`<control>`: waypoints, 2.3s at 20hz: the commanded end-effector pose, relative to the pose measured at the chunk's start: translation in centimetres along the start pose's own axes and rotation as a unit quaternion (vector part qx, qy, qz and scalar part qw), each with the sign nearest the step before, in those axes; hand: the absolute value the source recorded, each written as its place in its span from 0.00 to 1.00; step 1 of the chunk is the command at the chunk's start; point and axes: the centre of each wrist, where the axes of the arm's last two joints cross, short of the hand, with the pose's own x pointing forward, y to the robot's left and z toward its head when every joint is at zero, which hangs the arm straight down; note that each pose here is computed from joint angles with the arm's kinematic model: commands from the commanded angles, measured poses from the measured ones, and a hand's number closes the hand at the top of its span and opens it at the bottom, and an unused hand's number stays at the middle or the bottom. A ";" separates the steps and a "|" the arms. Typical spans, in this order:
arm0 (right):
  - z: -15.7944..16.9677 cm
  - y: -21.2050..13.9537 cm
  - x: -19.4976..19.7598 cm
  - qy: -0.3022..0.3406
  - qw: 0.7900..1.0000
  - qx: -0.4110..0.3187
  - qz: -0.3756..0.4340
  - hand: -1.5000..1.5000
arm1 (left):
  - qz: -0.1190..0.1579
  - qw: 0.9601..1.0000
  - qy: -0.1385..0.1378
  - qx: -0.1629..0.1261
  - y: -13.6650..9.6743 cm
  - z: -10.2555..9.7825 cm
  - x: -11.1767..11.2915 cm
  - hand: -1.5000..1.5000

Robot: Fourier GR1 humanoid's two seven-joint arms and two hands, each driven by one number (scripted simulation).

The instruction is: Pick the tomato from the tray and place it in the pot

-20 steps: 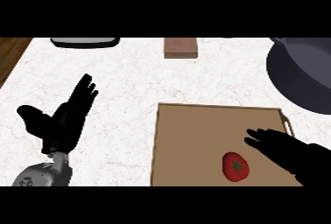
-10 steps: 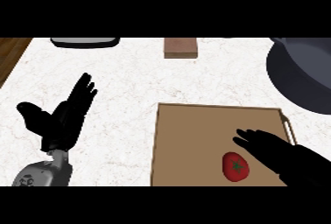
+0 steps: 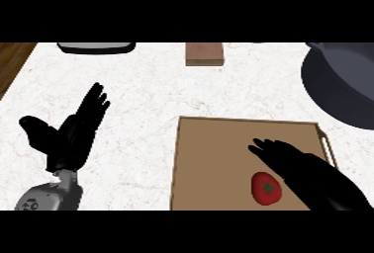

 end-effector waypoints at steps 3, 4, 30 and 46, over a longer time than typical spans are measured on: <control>-1.5 3.6 0.3 0.004 0.999 0.021 0.028 0.00 | 0.012 1.000 0.002 0.002 0.0 -0.4 0.2 0.50; -1.3 1.3 1.2 0.005 1.000 0.012 0.028 0.00 | 0.000 1.000 -0.006 0.000 0.2 0.5 -2.0 0.50; -5.7 4.1 0.3 -0.049 0.997 0.008 0.054 1.00 | 0.004 1.000 -0.001 0.003 1.0 -1.4 -0.6 0.50; 4.2 -1.5 -19.5 0.553 0.779 -0.253 -0.151 1.00 | 0.009 1.000 0.001 0.013 0.4 1.3 -0.8 0.50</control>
